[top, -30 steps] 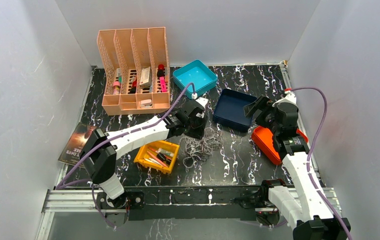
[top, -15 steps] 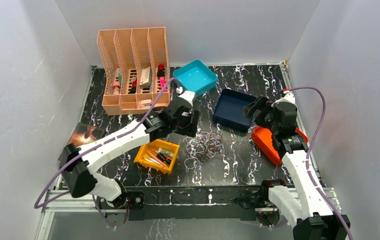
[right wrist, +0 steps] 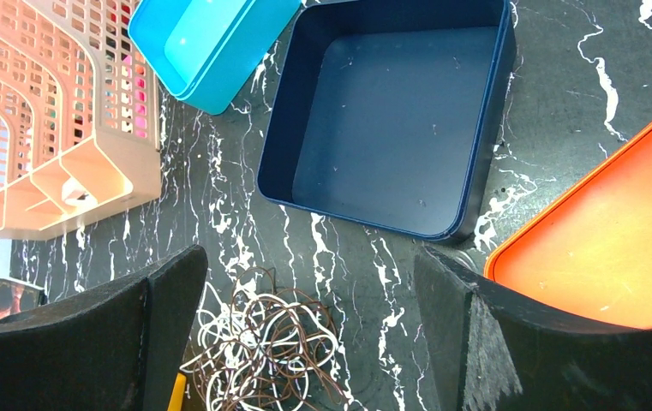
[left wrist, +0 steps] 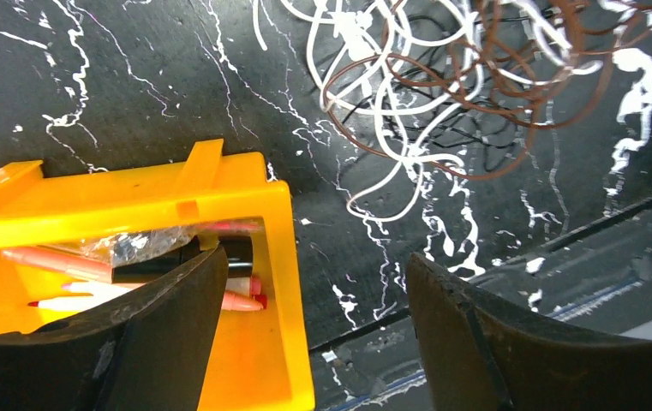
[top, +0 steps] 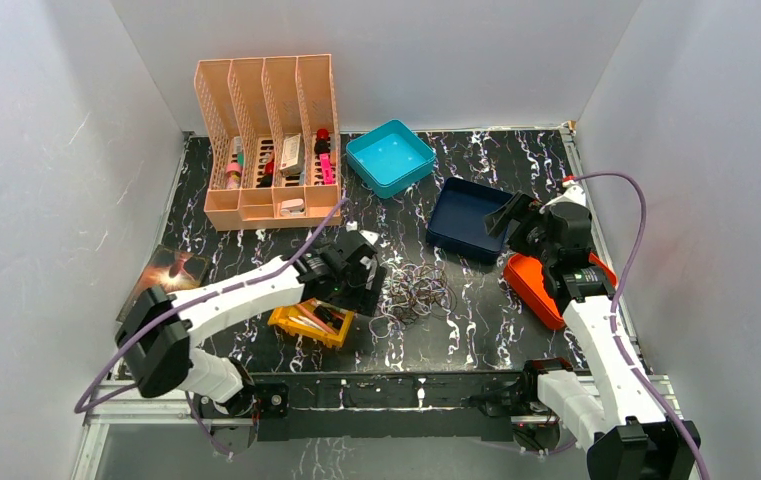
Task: Untangle the cables
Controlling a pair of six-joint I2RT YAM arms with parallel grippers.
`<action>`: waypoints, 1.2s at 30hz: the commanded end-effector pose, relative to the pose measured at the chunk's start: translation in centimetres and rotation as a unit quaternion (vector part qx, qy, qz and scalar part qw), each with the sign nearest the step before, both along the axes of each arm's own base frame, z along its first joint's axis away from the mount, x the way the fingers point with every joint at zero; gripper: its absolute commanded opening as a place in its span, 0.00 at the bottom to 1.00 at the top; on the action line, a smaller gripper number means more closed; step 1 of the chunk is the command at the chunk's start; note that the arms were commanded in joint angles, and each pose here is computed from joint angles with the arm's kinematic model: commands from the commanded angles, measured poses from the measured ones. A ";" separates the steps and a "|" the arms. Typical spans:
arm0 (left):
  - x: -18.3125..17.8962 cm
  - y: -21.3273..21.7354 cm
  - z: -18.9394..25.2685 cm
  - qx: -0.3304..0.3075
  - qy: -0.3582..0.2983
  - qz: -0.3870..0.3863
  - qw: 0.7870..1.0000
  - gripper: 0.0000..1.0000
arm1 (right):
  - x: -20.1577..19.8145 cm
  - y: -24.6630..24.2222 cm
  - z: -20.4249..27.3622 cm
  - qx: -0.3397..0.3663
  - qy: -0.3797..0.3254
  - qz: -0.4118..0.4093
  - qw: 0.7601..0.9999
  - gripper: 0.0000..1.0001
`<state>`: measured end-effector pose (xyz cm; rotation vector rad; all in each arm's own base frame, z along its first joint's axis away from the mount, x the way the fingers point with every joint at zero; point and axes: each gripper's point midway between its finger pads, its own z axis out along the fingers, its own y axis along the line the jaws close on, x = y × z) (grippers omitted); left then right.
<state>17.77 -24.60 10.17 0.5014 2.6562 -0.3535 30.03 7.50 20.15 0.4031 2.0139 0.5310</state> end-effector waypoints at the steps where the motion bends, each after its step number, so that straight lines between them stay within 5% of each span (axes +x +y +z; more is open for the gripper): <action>1: 0.4 0.1 -1.8 0.026 0.008 0.006 1.000 0.76 | 0.1 -0.1 1.3 -0.003 -0.029 0.002 1.000 0.98; 15: 5.4 0.0 -1.5 0.013 -0.025 0.048 0.998 0.77 | -0.2 -0.3 1.6 -0.007 -0.030 0.000 1.000 0.98; 36: 7.7 15.9 -1.4 0.160 -0.009 0.249 0.955 0.75 | -0.2 -0.2 0.7 -0.005 -0.026 0.003 1.000 0.98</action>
